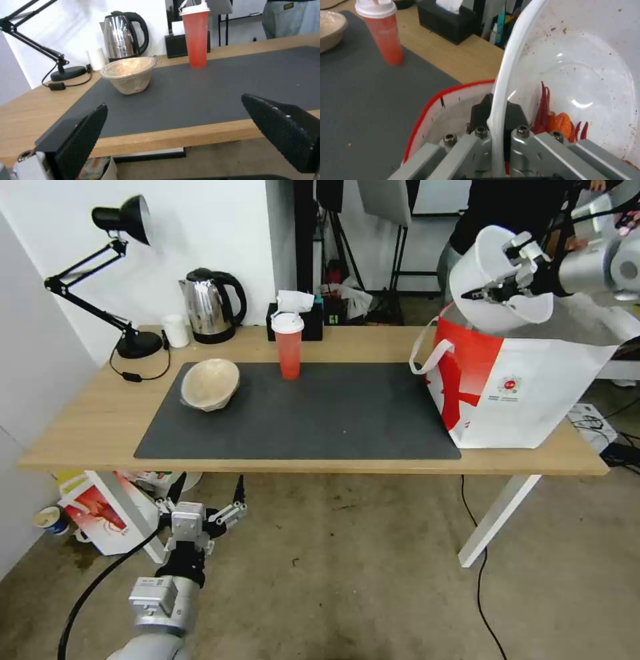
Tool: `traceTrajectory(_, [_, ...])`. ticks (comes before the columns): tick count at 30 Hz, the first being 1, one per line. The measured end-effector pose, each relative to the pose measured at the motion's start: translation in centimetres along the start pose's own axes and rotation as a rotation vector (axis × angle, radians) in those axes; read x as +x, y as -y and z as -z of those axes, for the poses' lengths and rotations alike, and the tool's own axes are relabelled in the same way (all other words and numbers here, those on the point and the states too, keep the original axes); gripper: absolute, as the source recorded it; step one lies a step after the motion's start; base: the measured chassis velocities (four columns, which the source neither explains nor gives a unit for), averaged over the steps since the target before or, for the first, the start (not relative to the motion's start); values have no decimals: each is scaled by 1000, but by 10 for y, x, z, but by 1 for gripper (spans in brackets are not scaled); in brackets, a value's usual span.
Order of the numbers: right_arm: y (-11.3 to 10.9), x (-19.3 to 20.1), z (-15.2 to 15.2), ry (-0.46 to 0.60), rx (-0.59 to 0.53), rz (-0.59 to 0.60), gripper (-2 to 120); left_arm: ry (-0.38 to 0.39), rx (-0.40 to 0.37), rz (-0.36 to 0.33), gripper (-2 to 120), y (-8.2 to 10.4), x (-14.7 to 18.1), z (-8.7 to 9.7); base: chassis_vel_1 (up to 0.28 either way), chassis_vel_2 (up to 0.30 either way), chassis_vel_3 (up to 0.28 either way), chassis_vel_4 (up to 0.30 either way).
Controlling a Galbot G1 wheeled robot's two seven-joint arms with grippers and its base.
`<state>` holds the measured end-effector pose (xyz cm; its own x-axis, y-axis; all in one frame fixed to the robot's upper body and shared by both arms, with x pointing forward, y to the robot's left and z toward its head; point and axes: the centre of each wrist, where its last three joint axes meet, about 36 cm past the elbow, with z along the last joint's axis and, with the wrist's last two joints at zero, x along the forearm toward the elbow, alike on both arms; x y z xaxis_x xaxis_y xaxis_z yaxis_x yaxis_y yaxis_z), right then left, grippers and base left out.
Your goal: Pick up the trash from the table and place it into the takeout bag.
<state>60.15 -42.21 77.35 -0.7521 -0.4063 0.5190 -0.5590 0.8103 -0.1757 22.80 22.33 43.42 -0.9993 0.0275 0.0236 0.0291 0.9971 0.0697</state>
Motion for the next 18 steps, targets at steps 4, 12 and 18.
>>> traceTrajectory(4, [1, -3, -11, -8, -15, 0, 0, 0, 0, 0, 100, 0, 0, 0, 0, 0, 0, 0])
traceTrajectory(12, [3, -6, -20, -8, -30, -2, 0, 0, 0, 0, 100, 0, 0, 0, 0, 0, 0, 0])
traceTrajectory(18, [3, -5, -19, 0, -33, -1, 0, 0, 0, 0, 100, 0, 0, 0, 0, 0, 0, 0])
